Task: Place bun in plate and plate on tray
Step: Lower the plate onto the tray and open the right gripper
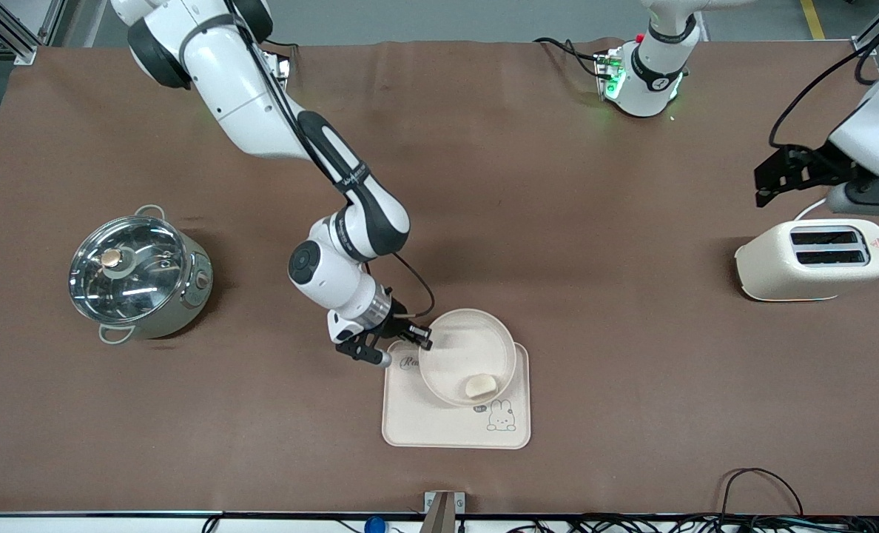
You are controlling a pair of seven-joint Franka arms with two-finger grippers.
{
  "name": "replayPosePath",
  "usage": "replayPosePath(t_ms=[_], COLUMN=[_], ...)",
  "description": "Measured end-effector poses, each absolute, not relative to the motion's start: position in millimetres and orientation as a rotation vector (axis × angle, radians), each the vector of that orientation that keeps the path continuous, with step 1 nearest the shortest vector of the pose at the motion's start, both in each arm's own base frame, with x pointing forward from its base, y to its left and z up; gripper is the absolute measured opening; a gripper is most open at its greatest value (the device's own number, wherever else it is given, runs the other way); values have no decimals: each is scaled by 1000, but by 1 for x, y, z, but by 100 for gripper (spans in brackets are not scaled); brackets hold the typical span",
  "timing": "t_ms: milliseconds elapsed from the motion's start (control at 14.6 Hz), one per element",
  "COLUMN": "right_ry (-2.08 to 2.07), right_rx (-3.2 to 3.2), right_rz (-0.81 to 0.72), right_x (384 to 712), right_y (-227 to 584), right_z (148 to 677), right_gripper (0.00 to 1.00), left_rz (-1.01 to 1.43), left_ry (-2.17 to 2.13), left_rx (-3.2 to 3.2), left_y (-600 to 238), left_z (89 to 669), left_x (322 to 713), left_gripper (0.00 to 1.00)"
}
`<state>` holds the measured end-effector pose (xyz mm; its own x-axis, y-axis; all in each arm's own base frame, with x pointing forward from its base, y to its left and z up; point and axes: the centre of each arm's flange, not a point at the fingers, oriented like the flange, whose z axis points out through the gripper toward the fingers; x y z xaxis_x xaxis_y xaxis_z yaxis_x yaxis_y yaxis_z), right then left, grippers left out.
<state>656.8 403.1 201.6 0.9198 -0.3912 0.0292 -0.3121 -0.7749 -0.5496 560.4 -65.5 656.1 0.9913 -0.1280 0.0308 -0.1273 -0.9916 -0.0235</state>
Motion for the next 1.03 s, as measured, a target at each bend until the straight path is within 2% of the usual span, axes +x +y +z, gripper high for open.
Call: replayPosePath(t_ms=[342, 1027], right_ry=[525, 418], right_rx=[-2508, -2551], right_rz=[-210, -235], right_x=[676, 673], right_y=[396, 398], right_z=[179, 167], right_gripper=[7, 7], left_rz=[-19, -21], left_ry=[179, 192], left_rx=[-3153, -3151], left_y=[-51, -55], left_z=[651, 649], left_x=[547, 542], left_gripper=[100, 100])
